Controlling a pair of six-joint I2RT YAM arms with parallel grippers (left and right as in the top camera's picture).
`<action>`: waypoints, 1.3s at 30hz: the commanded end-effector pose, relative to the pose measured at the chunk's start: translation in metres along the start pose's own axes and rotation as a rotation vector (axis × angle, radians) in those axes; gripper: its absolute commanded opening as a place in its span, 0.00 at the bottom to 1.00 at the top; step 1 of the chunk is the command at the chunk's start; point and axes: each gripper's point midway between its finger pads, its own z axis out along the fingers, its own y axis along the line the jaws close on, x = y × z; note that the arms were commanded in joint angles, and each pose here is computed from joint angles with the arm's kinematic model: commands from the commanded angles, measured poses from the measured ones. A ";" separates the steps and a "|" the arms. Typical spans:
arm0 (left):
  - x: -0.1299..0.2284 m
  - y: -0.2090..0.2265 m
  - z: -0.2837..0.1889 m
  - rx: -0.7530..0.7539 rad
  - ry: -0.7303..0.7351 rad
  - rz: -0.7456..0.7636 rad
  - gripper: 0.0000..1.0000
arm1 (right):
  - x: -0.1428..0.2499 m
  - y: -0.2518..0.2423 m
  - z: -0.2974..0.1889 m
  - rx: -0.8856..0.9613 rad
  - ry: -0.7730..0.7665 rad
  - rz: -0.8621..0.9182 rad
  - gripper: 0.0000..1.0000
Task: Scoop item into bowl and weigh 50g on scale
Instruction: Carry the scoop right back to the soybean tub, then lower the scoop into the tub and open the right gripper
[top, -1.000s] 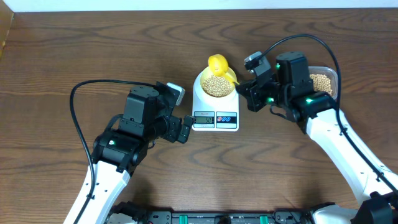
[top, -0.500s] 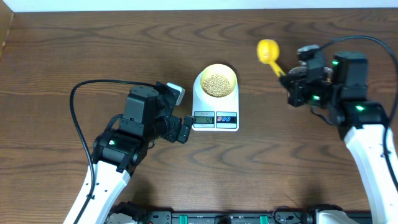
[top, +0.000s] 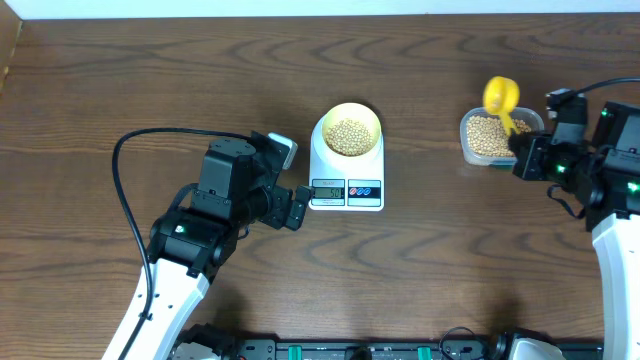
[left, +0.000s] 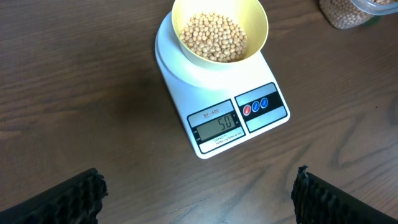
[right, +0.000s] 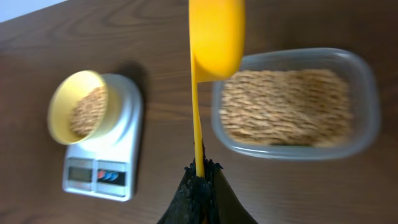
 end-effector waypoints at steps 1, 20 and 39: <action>-0.001 0.003 0.000 -0.010 -0.004 0.004 0.98 | 0.001 -0.024 -0.007 0.116 -0.002 0.002 0.01; -0.001 0.003 0.000 -0.010 -0.004 0.004 0.98 | 0.032 -0.061 -0.014 0.348 0.157 -0.122 0.01; -0.001 0.003 0.000 -0.010 -0.004 0.004 0.98 | 0.048 -0.069 0.023 0.469 0.300 -0.227 0.02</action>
